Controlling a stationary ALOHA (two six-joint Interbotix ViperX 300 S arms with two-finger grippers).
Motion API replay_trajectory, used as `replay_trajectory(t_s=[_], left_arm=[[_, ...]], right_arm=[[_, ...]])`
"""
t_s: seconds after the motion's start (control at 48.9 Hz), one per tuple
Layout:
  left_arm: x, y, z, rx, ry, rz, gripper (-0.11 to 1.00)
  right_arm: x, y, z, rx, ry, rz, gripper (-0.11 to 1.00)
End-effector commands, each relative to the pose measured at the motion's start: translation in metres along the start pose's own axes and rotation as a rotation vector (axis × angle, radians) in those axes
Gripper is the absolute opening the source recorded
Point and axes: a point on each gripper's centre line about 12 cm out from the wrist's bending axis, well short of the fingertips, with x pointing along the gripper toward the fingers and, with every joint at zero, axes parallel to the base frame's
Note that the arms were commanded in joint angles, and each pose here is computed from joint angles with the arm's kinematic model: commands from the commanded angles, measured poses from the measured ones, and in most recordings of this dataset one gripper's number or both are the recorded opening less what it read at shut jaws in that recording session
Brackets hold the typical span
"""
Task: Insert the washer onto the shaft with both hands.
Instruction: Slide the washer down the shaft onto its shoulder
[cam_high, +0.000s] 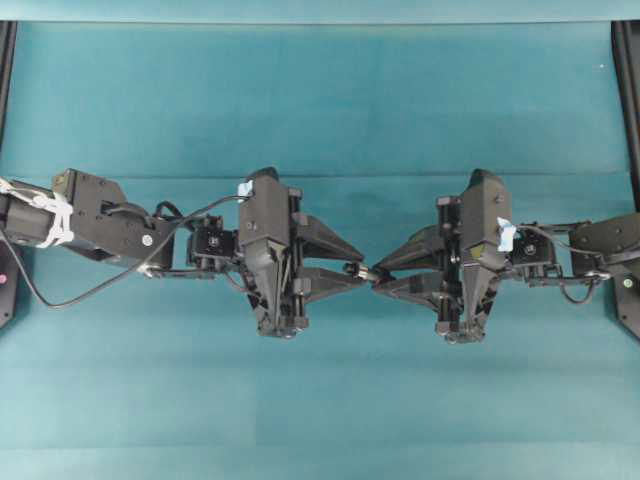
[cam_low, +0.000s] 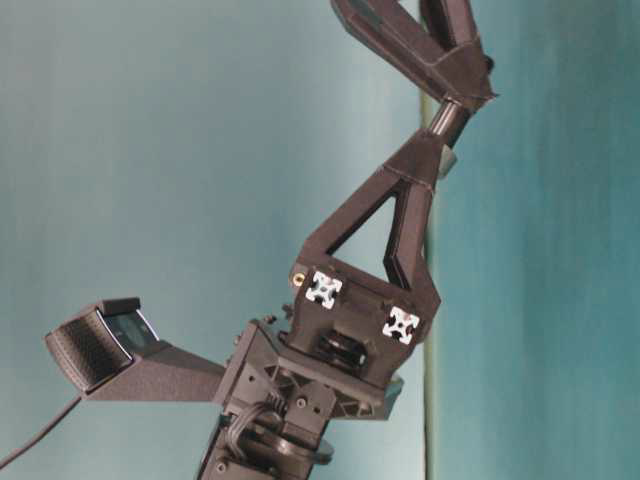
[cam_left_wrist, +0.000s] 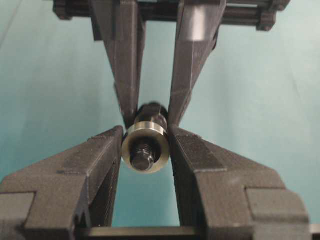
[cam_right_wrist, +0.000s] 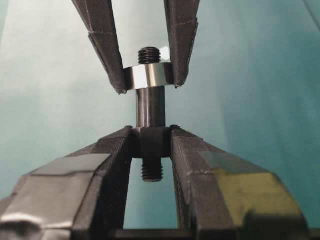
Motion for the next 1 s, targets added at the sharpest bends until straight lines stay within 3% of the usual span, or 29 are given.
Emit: replay_trajectory(t_s=[0.0,0.982], left_arm=[[0.003,-0.004,0.009,0.008,-0.025,-0.01,0.37],[0.013,-0.007,0.008,0.023,0.021,-0.011,0.37]], right_arm=[[0.004,0.002,0.014,-0.005,-0.043,0.006,0.0],[0.007,0.003,0.017,-0.016,-0.041,0.006,0.0]])
